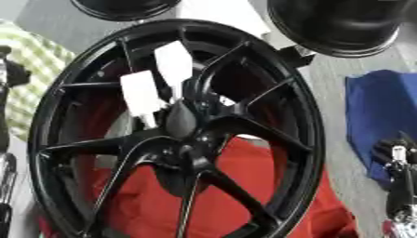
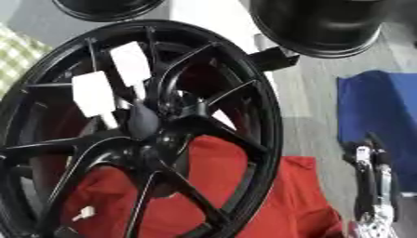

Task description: Pull the pin out of the wheel hub.

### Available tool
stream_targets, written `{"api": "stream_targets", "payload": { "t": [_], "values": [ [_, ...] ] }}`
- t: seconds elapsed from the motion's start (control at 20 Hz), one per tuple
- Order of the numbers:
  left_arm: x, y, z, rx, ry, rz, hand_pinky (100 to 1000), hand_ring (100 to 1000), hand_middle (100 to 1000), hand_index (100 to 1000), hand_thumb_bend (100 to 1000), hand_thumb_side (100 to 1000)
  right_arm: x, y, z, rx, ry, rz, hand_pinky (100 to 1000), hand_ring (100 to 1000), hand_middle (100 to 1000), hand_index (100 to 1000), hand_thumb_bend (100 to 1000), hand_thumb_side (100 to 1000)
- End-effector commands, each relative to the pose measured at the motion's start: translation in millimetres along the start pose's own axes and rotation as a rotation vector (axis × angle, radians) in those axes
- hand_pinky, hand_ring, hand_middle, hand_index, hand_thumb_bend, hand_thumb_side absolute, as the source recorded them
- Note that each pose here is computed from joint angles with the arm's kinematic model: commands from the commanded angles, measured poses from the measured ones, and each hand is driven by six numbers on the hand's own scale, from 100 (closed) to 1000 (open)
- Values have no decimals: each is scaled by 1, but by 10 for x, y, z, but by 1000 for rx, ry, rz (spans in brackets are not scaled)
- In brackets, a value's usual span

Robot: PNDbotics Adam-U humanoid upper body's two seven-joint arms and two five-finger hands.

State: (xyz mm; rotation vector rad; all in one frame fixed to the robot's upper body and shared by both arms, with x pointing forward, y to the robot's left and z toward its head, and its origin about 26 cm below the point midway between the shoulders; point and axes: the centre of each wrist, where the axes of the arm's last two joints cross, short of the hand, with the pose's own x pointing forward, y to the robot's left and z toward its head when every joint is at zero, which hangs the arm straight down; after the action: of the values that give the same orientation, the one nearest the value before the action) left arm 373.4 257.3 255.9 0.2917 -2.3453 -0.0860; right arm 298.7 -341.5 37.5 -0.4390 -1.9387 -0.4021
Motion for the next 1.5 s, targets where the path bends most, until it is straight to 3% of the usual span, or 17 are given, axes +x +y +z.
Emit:
{"api": "stream_targets", "payload": {
  "t": [0.05,0.2,0.45,0.65,1.0,1.5],
  "values": [
    [487,117,-226,-104,-155,-92,688,608,527,741,100,535,86,-80,-68,-4,-30,25,735,744,667,905,100,718],
    [990,153,-441,-236,-268,-198,701,630,557,760,100,476,79,-124,-52,-14,-29,45,735,743,666,905,100,718],
    [1674,95,-646,-540,-303,-464,740,691,651,826,100,269,74,-231,-9,-46,-29,86,733,740,663,913,100,716],
    [2068,-86,-708,-763,-313,-683,759,713,677,839,100,256,71,-293,29,-66,-27,116,734,740,662,914,100,718],
    [2400,-480,-682,-1035,-308,-842,766,729,697,844,100,390,63,-340,65,-79,-23,147,734,739,661,915,100,721],
    [2641,-853,-397,-1249,-319,-905,759,716,703,845,100,557,56,-334,84,-72,-18,157,734,738,659,915,100,725]
  ]
}}
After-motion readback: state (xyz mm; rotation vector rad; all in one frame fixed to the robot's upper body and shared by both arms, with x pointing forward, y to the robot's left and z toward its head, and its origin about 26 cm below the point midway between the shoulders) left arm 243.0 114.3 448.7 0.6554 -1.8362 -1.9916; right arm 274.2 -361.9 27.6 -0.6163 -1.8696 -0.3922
